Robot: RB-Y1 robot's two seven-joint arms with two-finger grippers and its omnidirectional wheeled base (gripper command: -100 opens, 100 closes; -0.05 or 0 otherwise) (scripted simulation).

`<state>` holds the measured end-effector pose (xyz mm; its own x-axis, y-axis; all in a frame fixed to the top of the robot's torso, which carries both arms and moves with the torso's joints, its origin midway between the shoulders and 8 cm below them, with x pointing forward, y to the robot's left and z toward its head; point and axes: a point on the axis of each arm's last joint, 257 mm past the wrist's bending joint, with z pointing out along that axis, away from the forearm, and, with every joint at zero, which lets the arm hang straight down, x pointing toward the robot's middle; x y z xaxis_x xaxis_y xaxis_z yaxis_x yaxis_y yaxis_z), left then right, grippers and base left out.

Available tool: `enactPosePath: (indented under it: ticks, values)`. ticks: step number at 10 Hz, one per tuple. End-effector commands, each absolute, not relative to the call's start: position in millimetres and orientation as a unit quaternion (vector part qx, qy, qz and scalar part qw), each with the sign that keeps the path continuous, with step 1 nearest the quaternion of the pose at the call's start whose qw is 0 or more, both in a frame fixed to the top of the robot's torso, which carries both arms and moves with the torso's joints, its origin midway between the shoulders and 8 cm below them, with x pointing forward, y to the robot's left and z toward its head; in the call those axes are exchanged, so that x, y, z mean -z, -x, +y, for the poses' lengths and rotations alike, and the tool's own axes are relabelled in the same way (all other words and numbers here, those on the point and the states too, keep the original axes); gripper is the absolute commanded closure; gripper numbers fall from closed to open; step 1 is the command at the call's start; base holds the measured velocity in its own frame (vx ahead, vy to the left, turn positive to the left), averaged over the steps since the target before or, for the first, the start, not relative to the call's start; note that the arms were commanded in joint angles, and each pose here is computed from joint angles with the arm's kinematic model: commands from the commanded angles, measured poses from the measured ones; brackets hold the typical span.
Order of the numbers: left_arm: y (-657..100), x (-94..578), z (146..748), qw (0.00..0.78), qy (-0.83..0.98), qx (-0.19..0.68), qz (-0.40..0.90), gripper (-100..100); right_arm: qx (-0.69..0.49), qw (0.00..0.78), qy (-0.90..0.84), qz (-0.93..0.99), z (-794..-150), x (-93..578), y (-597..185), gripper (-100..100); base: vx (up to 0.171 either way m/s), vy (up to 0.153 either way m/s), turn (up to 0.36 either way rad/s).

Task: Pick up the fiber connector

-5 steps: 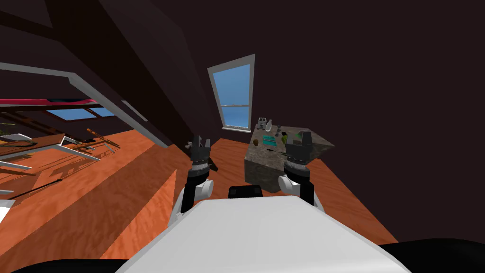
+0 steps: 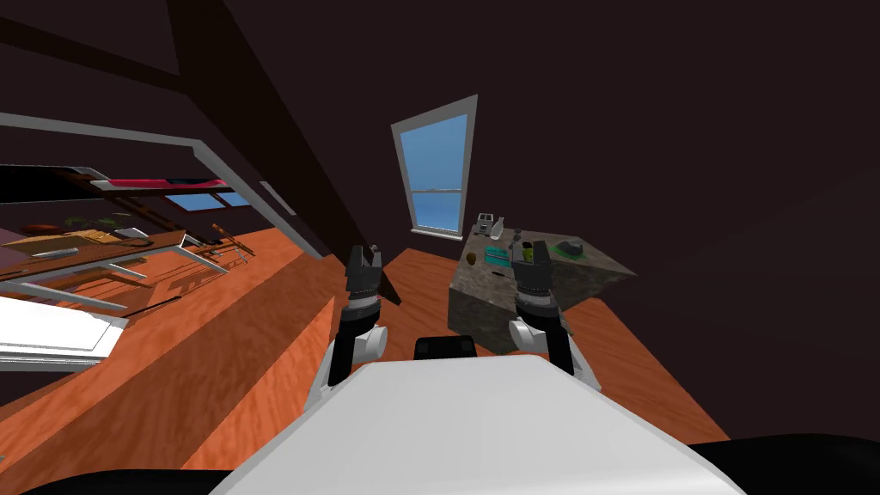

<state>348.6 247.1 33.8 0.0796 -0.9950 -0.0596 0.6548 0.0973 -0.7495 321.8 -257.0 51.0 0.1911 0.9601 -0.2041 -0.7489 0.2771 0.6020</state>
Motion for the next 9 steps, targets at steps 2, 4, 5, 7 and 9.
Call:
enactPosePath:
  ticks: [2,4,5,7,9]
  values:
    - [-349,-34,247,0.678,0.284,0.609,0.299,0,-0.574,0.739,-0.166,0.31,-246,-43,-327,-100,-0.017,0.008,0.082]
    - [-349,-34,247,0.678,0.284,0.609,0.299,0,-0.575,0.733,-0.153,0.329,-241,-38,-331,-100,-0.02,0.018,0.197]
    - [-349,-34,247,0.678,0.284,0.609,0.299,0,-0.575,0.727,-0.142,0.346,-236,-31,-335,-100,-0.017,0.021,0.199]
    - [-349,-34,247,0.678,0.284,0.609,0.299,0,-0.574,0.72,-0.126,0.368,-231,-24,-339,-100,-0.018,0.019,0.213]
    - [-349,-34,247,0.678,0.284,0.609,0.299,0,-0.572,0.714,-0.112,0.389,-227,-15,-344,-100,-0.015,0.014,0.142]
